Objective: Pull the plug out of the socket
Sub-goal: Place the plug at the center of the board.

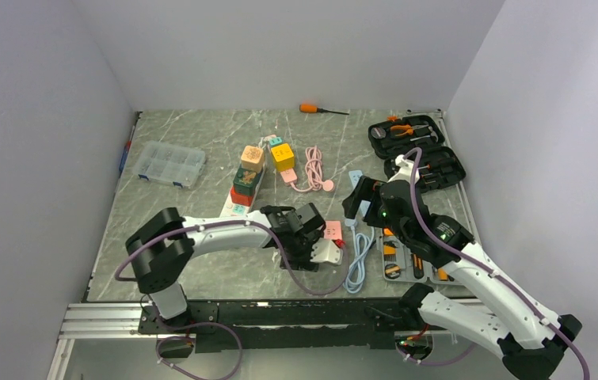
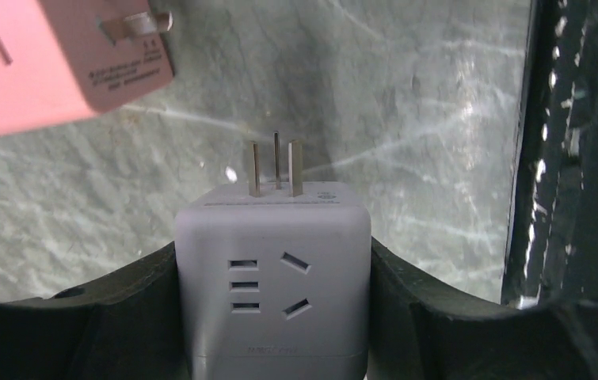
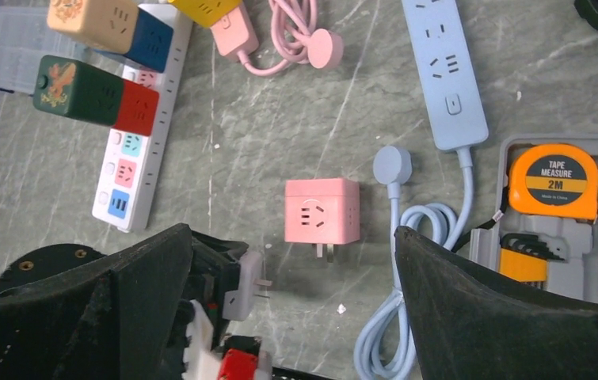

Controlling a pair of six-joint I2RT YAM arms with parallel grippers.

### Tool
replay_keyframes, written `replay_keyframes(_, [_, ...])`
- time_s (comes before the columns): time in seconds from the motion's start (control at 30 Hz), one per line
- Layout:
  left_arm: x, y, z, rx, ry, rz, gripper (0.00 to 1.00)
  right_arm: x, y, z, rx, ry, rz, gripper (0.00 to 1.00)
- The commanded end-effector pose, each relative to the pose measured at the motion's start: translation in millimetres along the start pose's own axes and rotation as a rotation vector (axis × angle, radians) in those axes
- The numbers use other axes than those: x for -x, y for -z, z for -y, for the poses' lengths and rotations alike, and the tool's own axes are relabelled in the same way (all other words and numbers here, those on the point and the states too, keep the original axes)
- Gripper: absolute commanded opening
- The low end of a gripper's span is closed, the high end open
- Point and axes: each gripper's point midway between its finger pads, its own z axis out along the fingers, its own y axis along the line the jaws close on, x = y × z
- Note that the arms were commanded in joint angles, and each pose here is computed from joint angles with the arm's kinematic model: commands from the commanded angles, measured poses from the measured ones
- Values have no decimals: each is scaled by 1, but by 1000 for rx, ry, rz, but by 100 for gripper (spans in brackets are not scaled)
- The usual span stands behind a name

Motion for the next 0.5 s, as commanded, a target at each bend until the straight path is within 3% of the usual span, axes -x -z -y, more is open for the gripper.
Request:
replay_keyframes(0.0, [36,-14,-12,16,58,105,15,-3,-2,12,-52,-12,2,100])
replay_keyframes(0.13, [43,-33,-14,2,98,128,25,-4,-5,15,-71,-3,-6,100])
replay_keyframes(0.27, [61,-37,-14,-40,151,171,44,-4,-10,15,-80,3,-13,100])
replay_keyframes(0.37, [73,-32,-14,-69,179,210,71,-3,-12,14,-83,7,-16,100])
replay_keyframes(0.4, [75,-29,-14,-83,192,223,89,-3,-13,14,-83,10,-17,100])
replay_keyframes(0.43, [78,-25,-13,-103,204,234,98,-3,-13,13,-82,11,-18,100])
replay_keyframes(0.47, [80,-19,-15,-113,218,248,99,-3,-14,14,-84,12,-17,100])
